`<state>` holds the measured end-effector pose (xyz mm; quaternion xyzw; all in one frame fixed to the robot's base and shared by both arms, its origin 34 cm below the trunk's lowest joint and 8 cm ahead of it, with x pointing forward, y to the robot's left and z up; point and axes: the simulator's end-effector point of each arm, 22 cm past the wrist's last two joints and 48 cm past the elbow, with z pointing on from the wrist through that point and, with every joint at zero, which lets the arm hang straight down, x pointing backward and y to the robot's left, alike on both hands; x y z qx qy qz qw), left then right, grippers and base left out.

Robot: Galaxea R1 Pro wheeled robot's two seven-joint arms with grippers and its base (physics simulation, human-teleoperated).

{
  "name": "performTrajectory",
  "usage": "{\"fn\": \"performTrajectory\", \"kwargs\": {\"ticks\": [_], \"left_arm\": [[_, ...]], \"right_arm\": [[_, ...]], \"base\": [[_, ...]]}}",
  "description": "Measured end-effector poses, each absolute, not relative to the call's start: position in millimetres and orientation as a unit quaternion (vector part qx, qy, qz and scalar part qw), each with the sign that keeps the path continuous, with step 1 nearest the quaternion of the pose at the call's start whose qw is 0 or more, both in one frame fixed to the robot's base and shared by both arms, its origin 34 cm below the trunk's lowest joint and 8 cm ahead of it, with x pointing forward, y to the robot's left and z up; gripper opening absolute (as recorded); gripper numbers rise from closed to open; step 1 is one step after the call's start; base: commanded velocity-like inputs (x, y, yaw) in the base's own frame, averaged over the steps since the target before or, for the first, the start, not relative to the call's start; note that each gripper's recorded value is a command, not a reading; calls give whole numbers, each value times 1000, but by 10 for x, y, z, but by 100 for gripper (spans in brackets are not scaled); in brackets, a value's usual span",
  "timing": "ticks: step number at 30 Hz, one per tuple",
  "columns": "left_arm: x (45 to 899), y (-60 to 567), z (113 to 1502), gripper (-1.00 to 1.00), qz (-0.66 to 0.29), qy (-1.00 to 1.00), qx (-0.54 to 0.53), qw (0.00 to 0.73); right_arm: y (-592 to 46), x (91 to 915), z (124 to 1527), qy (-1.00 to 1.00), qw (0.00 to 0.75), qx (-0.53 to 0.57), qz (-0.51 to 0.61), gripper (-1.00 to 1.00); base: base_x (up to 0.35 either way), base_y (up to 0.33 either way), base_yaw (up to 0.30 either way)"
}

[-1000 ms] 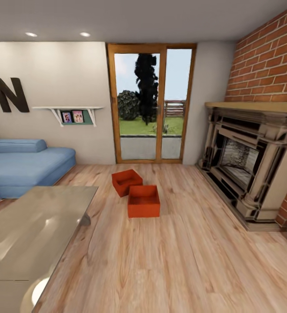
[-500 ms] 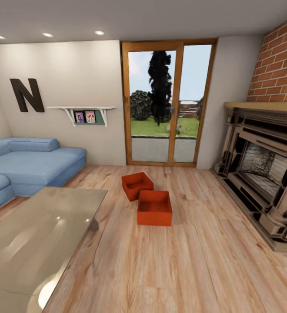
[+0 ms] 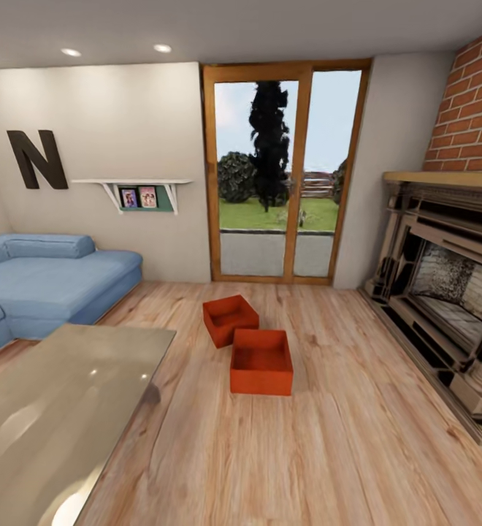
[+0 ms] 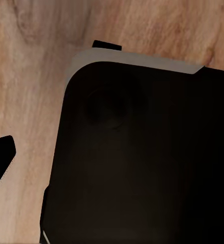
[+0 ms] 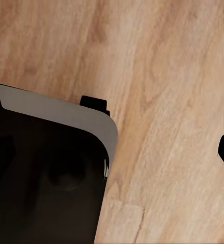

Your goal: Move the two storage containers from the living room to the garage. In the garage, place one container on the floor and stack the other container on top of it (either order is fine).

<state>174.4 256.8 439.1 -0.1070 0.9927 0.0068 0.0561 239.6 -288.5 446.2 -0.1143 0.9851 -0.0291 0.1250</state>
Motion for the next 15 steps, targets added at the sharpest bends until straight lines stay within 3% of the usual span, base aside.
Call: {"fn": "performTrajectory", "kwargs": {"ticks": [6,11,15], "left_arm": [[1746,2563,4392,100,6,993,-106,56],[1746,2568,4392,100,7,993,-107,57],[1746,2569,4392,100,7,993,-108,57]], "right_arm": [[-2889,2397,4462,985,125,-113,-29,100],[-2871,2399,4462,985,126,-111,-28,100],[-2876,2397,4461,985,125,-112,-29,100]], "base": [[324,0,-1],[325,0,-190],[324,0,-53]]}}
